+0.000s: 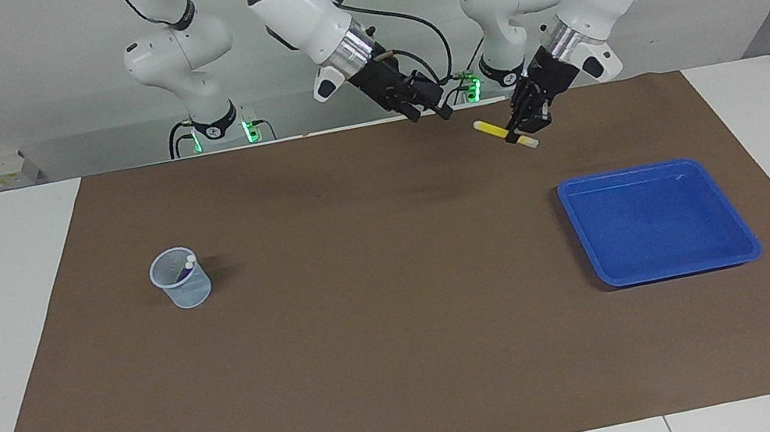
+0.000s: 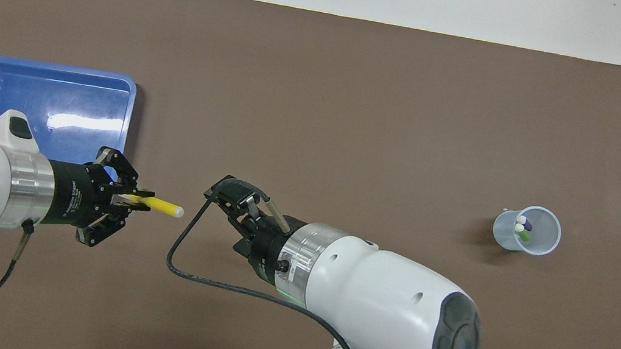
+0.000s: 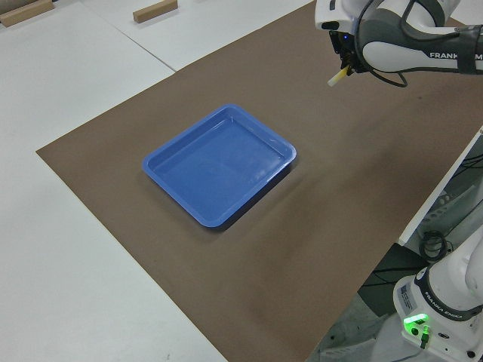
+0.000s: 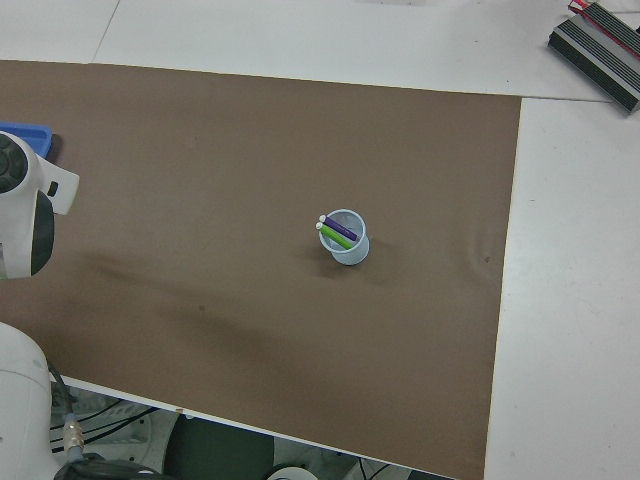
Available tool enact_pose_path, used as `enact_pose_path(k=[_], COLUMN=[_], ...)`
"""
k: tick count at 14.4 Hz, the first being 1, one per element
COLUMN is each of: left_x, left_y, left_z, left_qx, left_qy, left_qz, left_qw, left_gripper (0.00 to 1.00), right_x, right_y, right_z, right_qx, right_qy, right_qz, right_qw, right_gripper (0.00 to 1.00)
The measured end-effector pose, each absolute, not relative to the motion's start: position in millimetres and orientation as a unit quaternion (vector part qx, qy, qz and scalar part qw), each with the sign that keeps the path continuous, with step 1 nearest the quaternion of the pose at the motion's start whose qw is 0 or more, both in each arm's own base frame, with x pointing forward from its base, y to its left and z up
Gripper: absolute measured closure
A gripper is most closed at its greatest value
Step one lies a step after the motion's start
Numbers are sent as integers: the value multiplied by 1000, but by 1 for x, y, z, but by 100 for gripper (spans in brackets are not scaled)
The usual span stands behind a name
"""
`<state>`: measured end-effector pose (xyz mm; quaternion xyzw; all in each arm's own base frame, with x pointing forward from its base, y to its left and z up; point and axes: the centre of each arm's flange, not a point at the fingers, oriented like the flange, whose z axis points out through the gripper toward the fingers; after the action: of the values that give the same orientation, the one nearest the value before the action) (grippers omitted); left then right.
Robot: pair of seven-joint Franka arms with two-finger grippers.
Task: Transfer and insert pens with both arms
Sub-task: 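Lift the yellow pen toward the right gripper while it reaches over, then grasp the yellow pen with the right gripper, open the left gripper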
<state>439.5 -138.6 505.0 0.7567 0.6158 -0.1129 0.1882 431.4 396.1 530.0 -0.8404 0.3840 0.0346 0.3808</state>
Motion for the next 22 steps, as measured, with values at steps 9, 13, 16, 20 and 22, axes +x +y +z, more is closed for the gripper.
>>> enact_pose_path(k=[9,13,16,20,22], left_x=[414,409,408,407,408], left_y=[-151,-152,-153,-153,-151], left_z=[506,508,508,506,507], left_qx=[735,734,733,732,730], left_qy=[633,633,634,634,636], left_qz=[-136,-138,-141,-145,-145], left_qw=[202,205,205,203,204], left_gripper=[83,83,83,83,83], right_x=[412,403,400,401,401], right_y=[440,448,451,450,450], right_z=[498,499,499,499,498], right_qx=[-843,-845,-846,-846,-846], right_qy=[369,362,359,359,360], right_qz=[32,32,33,33,34], right_qw=[390,393,393,393,392], right_gripper=[0,10,30,59,70])
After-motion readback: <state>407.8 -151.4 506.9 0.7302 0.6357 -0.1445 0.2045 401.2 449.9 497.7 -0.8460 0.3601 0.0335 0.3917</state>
